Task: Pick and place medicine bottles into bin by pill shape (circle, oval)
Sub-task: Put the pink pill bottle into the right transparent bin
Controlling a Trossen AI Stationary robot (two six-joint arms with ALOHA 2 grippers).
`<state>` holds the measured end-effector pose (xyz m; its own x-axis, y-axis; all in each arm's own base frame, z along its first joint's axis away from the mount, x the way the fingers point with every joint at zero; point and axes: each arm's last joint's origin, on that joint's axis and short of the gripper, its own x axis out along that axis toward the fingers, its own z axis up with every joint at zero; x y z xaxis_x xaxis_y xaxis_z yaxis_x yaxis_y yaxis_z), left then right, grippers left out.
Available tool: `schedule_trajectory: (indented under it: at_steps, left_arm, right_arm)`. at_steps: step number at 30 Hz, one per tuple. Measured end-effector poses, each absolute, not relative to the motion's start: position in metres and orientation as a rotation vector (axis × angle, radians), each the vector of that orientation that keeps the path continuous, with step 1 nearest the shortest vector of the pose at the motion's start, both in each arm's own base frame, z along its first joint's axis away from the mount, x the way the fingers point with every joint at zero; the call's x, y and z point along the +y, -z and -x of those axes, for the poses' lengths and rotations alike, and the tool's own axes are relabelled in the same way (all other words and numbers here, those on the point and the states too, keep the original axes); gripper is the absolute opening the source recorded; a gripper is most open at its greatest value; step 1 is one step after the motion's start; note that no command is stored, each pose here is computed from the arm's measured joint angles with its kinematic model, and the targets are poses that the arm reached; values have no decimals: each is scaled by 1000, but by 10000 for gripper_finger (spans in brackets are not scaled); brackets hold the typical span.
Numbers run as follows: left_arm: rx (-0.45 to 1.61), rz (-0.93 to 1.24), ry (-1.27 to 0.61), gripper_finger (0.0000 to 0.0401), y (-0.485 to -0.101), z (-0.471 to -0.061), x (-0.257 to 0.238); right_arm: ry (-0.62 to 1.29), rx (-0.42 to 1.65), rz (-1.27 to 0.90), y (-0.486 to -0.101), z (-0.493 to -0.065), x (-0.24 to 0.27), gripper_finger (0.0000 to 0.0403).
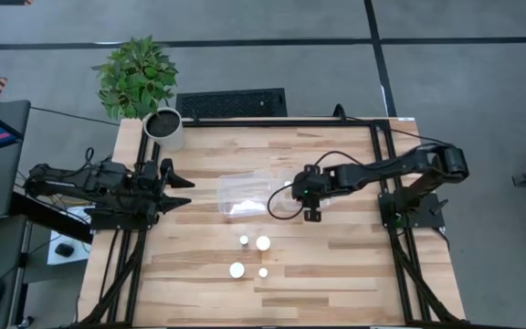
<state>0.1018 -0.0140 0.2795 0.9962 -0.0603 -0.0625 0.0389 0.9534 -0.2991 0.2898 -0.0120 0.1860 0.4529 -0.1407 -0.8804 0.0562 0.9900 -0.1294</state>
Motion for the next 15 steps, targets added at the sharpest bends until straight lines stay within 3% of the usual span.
schedule_trajectory:
  at_steps: [15]
  left_arm:
    - [71,308,51,235,-280,-102,-14]
  right_arm:
    - [129,1109,79,-181,-291,-15,145]
